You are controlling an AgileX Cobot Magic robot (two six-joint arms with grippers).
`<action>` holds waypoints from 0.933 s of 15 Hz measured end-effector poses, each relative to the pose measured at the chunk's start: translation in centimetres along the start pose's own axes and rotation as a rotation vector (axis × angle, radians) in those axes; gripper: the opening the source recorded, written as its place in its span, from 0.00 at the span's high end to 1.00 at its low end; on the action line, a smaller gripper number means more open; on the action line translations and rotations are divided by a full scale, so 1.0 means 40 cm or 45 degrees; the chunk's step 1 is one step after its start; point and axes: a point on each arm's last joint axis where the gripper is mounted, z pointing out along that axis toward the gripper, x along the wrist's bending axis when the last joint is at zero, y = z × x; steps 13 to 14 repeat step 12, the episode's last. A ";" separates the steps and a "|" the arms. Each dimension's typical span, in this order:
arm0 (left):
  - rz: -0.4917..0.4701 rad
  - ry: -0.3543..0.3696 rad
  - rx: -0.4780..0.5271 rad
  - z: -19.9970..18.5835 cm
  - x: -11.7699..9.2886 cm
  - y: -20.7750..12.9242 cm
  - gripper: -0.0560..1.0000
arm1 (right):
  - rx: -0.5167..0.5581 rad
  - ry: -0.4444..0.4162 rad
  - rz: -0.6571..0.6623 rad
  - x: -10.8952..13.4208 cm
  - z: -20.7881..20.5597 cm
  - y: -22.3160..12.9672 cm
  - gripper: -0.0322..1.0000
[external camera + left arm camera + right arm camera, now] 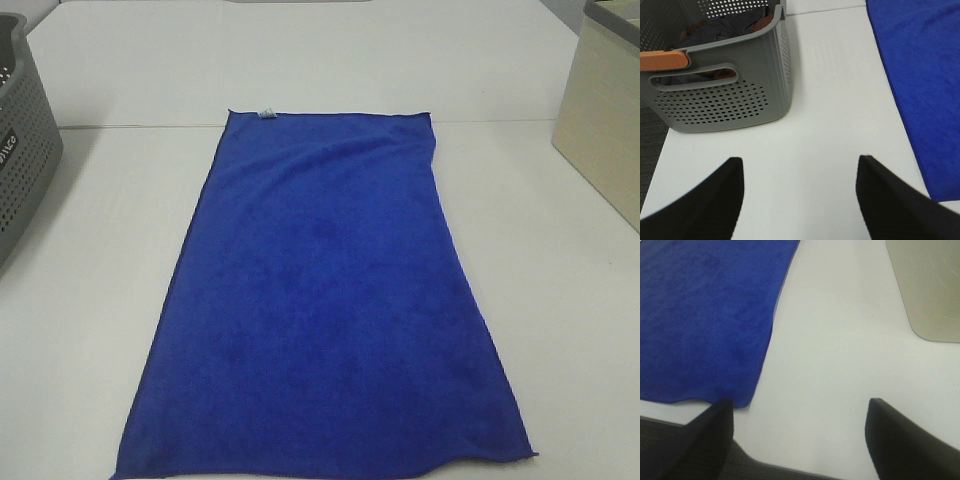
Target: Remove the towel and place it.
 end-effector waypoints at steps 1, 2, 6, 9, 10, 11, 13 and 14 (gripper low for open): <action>0.000 0.000 0.000 0.000 0.000 0.000 0.36 | 0.000 0.006 -0.005 0.000 0.000 0.000 0.27; 0.000 0.000 0.000 0.000 0.000 0.000 0.36 | -0.001 0.008 -0.004 0.000 0.000 0.000 0.27; 0.003 0.003 0.000 0.000 0.001 0.000 0.36 | -0.002 0.011 -0.003 0.001 0.000 0.000 0.27; 0.003 0.003 0.000 0.000 0.001 0.000 0.36 | -0.002 0.012 -0.003 0.001 0.000 0.000 0.27; 0.003 0.003 0.000 0.000 0.001 0.000 0.36 | -0.002 0.012 -0.003 0.001 0.000 0.000 0.27; 0.003 0.003 0.000 0.000 0.001 0.000 0.36 | -0.002 0.012 -0.003 0.001 0.000 0.000 0.27; 0.003 0.003 0.000 0.000 0.001 0.000 0.36 | -0.002 0.013 -0.002 0.001 0.000 0.000 0.27; 0.003 0.003 0.000 0.000 0.001 0.000 0.36 | -0.002 0.013 -0.002 0.001 0.000 0.000 0.27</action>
